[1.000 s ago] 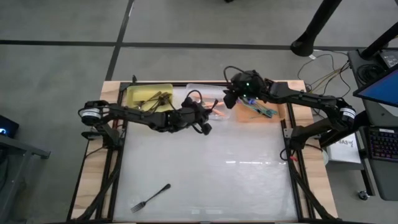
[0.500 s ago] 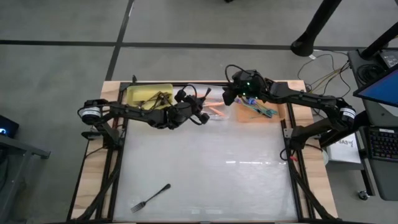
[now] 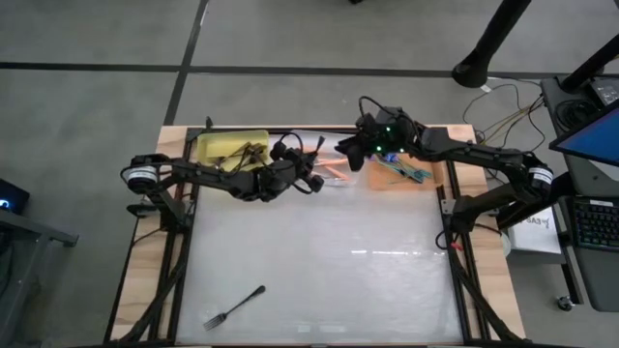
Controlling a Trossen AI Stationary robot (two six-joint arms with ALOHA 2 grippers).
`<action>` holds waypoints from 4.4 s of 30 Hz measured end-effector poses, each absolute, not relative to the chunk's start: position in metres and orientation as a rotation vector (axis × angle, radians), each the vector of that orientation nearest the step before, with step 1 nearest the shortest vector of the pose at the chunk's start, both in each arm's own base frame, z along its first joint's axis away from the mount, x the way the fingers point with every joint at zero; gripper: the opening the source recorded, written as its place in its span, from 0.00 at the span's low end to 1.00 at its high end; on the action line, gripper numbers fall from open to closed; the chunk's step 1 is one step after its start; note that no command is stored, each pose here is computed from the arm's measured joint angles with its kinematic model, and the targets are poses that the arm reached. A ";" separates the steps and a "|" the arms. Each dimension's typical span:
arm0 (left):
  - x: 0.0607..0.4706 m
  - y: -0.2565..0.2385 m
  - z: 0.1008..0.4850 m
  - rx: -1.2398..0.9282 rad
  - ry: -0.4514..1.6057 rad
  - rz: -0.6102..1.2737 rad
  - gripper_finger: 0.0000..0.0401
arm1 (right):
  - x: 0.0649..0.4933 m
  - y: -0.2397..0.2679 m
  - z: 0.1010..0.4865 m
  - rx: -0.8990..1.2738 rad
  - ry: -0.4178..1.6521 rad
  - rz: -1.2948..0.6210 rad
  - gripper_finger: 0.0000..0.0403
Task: Sort silverware by color (type)
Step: Put the iridescent fork into the orange bin
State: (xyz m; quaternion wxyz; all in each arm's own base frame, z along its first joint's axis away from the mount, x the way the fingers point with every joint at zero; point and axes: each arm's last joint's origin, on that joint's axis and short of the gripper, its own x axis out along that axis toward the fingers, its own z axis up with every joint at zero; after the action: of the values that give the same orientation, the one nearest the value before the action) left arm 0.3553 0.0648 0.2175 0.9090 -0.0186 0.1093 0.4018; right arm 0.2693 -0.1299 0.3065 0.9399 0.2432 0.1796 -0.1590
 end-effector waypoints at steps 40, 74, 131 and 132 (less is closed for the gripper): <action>0.353 0.068 0.218 -0.265 0.049 0.829 0.00 | 0.282 -0.113 0.317 0.369 0.253 -0.436 0.30; 0.364 0.070 0.244 -0.301 -0.039 0.810 0.00 | 0.299 -0.121 0.320 0.309 0.095 -0.427 0.30; 0.367 0.066 0.242 -0.159 0.063 0.654 0.29 | 0.313 -0.128 0.322 0.201 0.191 -0.435 0.02; 0.367 0.066 0.242 -0.158 0.064 0.654 0.31 | 0.312 -0.128 0.326 0.183 0.224 -0.453 0.02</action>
State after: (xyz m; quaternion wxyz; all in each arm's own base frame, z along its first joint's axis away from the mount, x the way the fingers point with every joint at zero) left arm 0.3670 0.0661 0.2420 0.9434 -0.0776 0.0316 0.3209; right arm 0.3118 -0.1279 0.3264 0.9641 0.0902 0.1107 -0.2238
